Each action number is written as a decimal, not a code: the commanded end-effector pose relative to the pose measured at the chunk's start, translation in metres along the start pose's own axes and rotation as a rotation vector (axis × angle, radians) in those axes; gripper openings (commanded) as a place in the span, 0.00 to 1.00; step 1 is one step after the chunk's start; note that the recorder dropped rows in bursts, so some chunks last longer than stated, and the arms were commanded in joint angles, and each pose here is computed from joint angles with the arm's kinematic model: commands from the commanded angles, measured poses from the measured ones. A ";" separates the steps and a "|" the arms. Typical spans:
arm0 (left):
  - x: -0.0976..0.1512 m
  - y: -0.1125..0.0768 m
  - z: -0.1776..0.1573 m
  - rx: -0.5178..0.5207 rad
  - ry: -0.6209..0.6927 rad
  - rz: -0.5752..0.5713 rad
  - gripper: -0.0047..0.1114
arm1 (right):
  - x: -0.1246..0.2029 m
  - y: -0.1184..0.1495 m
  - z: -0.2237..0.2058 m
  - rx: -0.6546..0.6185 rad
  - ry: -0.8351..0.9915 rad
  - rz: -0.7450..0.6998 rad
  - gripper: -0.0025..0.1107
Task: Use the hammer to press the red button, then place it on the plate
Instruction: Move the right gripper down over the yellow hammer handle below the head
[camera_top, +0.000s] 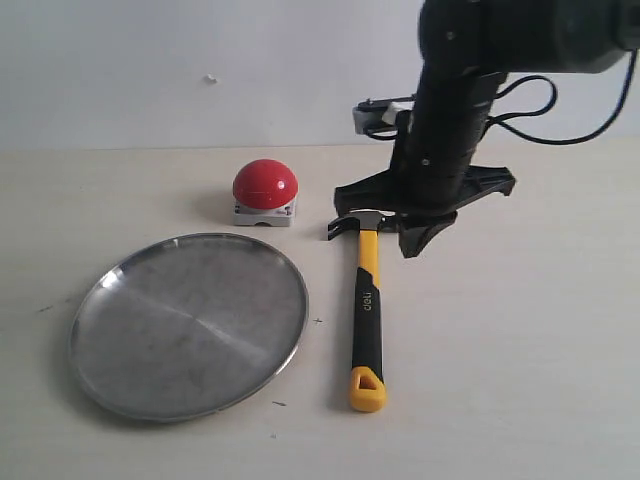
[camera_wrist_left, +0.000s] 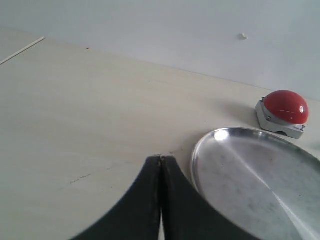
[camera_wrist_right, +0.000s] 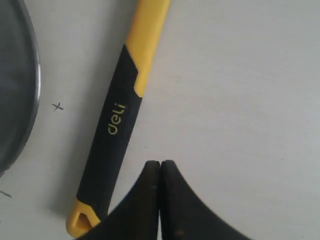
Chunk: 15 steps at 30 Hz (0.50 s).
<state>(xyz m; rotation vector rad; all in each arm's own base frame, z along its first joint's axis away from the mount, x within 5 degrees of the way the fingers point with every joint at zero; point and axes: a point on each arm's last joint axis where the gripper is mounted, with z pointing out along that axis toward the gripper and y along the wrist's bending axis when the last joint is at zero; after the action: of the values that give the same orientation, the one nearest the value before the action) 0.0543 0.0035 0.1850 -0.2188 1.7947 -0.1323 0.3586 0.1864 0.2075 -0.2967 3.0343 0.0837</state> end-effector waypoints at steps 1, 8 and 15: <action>0.001 0.000 0.000 0.004 -0.004 0.001 0.04 | -0.021 0.008 0.009 0.030 0.042 0.030 0.02; 0.001 0.000 0.000 0.006 -0.004 0.002 0.04 | -0.046 0.015 0.013 0.006 -0.036 0.038 0.02; 0.001 0.000 0.000 0.006 -0.004 0.002 0.04 | -0.049 0.020 0.040 -0.029 0.022 0.037 0.02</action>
<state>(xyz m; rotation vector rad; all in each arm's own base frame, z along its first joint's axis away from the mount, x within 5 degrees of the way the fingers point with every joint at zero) 0.0543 0.0035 0.1850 -0.2188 1.7947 -0.1323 0.4043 0.2153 0.1821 -0.2306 3.0548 0.1163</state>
